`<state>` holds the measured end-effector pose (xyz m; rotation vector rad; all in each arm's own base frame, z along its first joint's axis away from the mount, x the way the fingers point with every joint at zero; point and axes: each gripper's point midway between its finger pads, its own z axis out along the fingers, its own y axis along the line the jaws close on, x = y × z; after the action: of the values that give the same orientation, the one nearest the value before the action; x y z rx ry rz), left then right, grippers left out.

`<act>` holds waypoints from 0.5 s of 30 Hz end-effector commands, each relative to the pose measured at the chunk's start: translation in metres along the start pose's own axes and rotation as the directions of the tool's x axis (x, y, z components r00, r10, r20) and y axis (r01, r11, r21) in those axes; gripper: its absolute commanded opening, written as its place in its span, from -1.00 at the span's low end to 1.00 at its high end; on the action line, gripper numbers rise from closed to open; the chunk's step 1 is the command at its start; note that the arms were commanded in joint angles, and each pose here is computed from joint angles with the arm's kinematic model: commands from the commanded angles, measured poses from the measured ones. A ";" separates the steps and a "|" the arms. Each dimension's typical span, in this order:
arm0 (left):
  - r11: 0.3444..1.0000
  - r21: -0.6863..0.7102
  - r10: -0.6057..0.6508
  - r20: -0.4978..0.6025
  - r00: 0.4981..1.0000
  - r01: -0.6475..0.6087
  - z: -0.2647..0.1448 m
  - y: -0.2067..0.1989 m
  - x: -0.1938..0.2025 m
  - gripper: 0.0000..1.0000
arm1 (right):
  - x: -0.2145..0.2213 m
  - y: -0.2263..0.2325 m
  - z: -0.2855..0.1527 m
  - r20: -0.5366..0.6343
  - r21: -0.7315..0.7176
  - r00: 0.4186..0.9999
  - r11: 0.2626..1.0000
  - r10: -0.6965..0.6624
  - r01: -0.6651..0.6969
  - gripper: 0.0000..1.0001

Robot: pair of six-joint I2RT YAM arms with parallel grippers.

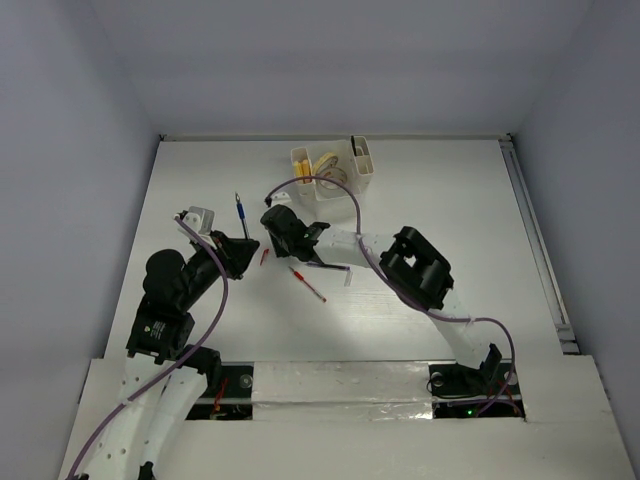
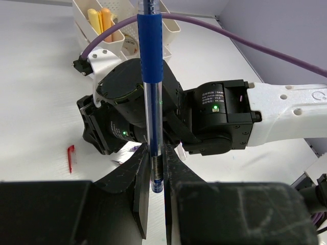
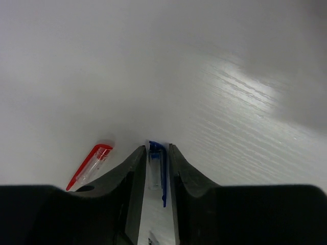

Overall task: Sort the stationery into containers
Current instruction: Pick up the pen cap from the center of the board.

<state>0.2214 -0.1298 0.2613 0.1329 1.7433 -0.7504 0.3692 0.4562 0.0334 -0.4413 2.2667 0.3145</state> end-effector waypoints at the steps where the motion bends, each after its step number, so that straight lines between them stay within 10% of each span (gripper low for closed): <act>1: 0.999 0.025 0.028 0.053 0.998 -0.030 -0.002 -0.006 -0.016 -1.00 | 0.020 -0.019 -0.007 -0.068 0.067 0.994 0.993 -0.090 0.095 -0.35; 15: 0.999 0.020 0.026 0.058 0.998 -0.027 -0.002 -0.006 -0.017 -1.00 | 0.021 -0.020 -0.008 -0.073 0.031 0.994 0.996 -0.086 0.089 -1.00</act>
<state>0.2220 -0.1289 0.2613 0.1293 1.7431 -0.7473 0.3694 0.4513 0.0333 -0.5174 2.2556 0.2698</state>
